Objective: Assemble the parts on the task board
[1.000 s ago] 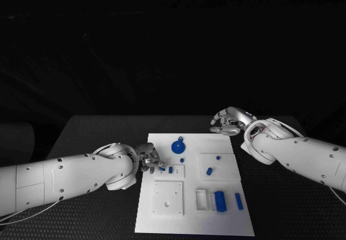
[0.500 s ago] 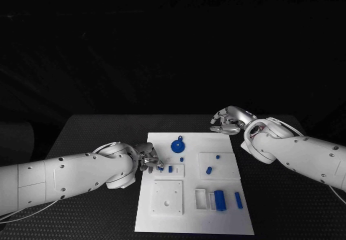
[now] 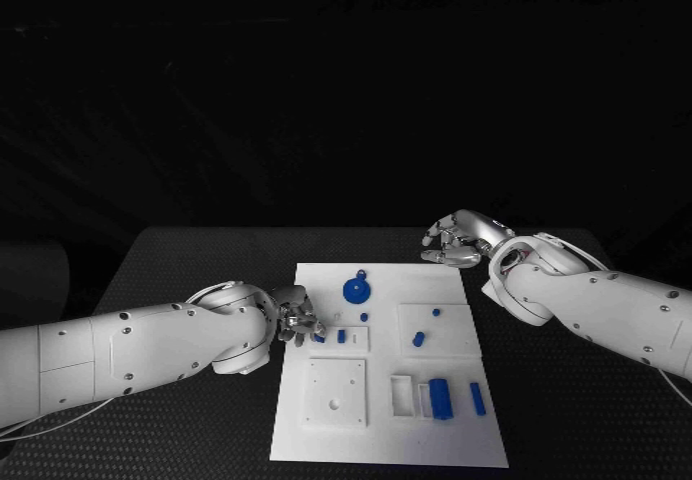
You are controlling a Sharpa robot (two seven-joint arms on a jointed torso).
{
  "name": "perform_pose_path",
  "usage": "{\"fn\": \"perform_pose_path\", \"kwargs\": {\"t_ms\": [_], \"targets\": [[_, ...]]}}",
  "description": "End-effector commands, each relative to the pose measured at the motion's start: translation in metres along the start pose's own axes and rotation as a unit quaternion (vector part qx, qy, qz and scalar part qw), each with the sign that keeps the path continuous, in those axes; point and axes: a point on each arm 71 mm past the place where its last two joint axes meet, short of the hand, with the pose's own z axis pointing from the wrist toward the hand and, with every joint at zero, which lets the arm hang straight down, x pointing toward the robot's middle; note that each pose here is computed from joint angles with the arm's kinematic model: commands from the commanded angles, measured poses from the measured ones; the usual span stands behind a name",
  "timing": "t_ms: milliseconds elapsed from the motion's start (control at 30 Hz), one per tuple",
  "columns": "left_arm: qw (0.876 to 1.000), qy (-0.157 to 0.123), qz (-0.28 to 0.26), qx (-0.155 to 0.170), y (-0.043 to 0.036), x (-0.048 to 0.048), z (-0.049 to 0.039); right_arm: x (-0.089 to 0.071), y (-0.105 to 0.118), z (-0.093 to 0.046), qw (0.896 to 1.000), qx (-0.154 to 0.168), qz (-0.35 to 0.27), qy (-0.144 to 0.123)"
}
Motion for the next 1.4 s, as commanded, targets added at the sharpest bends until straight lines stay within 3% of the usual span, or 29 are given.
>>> {"fn": "perform_pose_path", "kwargs": {"t_ms": [33,1067,1200,1400], "targets": [[1.000,0.008,0.010,-0.001,-0.0006,0.0023,0.0012,0.0006,0.0008,0.0000,1.000,-0.004,-0.001,0.004],[1.000,0.000,0.005,0.005,-0.0024,0.0054,0.0002,0.0000,-0.0003,-0.0003,1.000,-0.003,-0.001,0.003],[1.000,-0.026,0.000,0.011,-0.0024,0.0023,-0.0014,0.0000,-0.0004,-0.0004,1.000,-0.003,-0.001,0.003],[0.999,-0.042,-0.011,0.020,-0.0031,0.0033,-0.0044,-0.0003,-0.0009,-0.0006,1.000,-0.003,-0.001,0.003]]}}
